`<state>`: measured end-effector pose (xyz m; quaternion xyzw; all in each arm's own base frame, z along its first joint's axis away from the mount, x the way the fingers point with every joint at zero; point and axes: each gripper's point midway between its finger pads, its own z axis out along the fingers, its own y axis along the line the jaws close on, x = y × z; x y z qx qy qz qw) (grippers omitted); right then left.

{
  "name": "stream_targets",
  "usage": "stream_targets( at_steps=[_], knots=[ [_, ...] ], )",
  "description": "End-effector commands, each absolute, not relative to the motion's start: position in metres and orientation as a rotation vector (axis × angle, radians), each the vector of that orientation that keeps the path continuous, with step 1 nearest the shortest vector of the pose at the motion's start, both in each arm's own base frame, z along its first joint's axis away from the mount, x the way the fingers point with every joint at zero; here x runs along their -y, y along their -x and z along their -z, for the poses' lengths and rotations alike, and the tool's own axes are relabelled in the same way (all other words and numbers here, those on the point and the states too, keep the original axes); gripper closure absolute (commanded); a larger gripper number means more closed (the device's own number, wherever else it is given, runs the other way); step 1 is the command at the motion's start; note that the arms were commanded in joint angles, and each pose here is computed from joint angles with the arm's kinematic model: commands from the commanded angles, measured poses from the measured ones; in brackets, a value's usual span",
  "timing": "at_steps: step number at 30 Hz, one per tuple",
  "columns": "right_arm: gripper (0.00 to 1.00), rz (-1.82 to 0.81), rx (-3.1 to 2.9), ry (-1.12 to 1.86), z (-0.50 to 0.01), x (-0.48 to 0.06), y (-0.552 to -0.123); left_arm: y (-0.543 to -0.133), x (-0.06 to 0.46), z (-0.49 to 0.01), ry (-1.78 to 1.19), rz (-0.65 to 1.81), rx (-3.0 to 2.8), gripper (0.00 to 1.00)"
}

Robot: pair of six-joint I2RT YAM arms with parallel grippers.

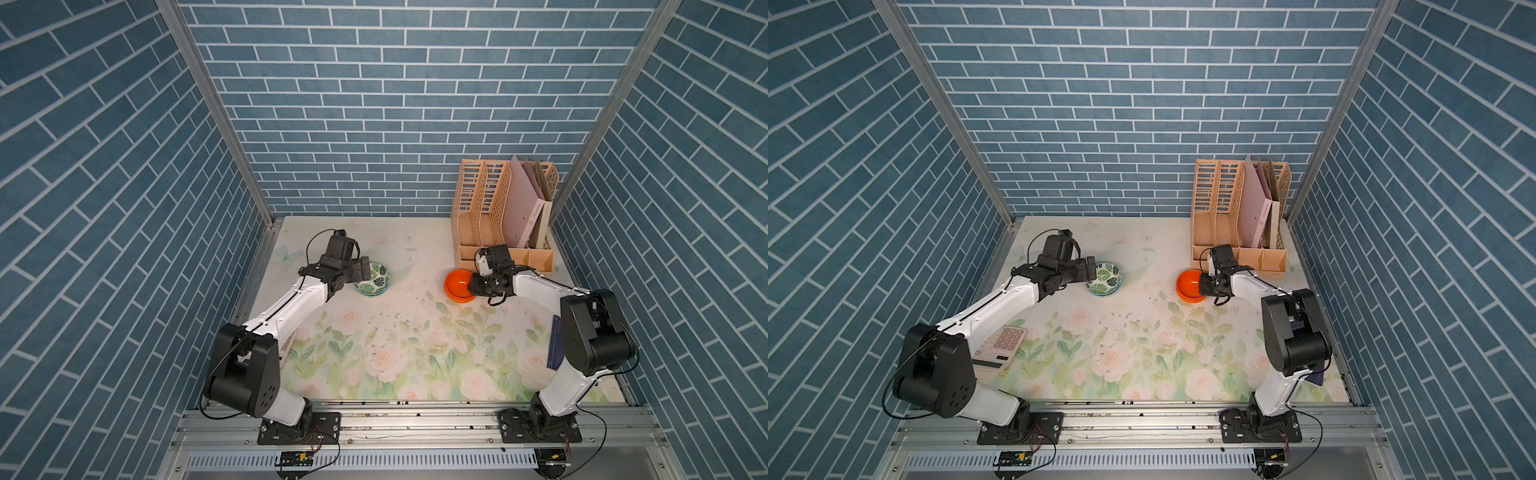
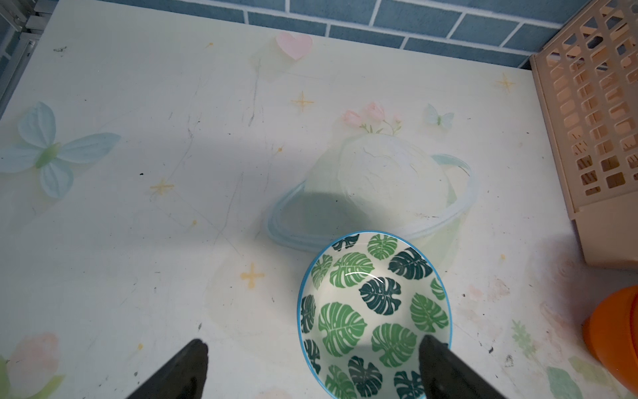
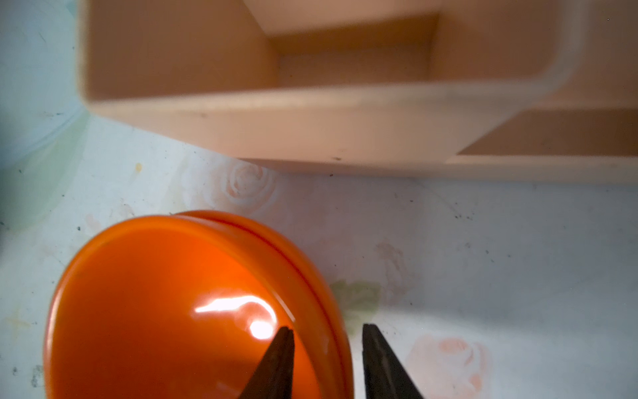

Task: Stack the bowls
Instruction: Pick up the bowl from the center of the board, then place the bowl at the center of the board.

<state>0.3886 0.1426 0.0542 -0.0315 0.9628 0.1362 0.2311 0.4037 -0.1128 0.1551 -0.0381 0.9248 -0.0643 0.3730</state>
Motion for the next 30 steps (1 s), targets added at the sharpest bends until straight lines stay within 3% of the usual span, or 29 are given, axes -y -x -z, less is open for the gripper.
stream_targets(
  at_steps=[1,11,30],
  knots=[
    [0.68,-0.396,-2.632,0.078,-0.058,-0.146,-0.396,-0.403,0.114,-0.157,0.103,0.187,-2.364,0.02],
    [0.8,-0.464,-2.619,0.08,-0.065,-0.154,-0.396,-0.402,0.119,-0.149,0.088,0.213,-2.384,0.03],
    [0.81,-0.511,-2.594,0.231,-0.081,-0.214,-0.378,-0.402,0.121,-0.151,0.084,0.233,-2.377,0.03]
  ],
)
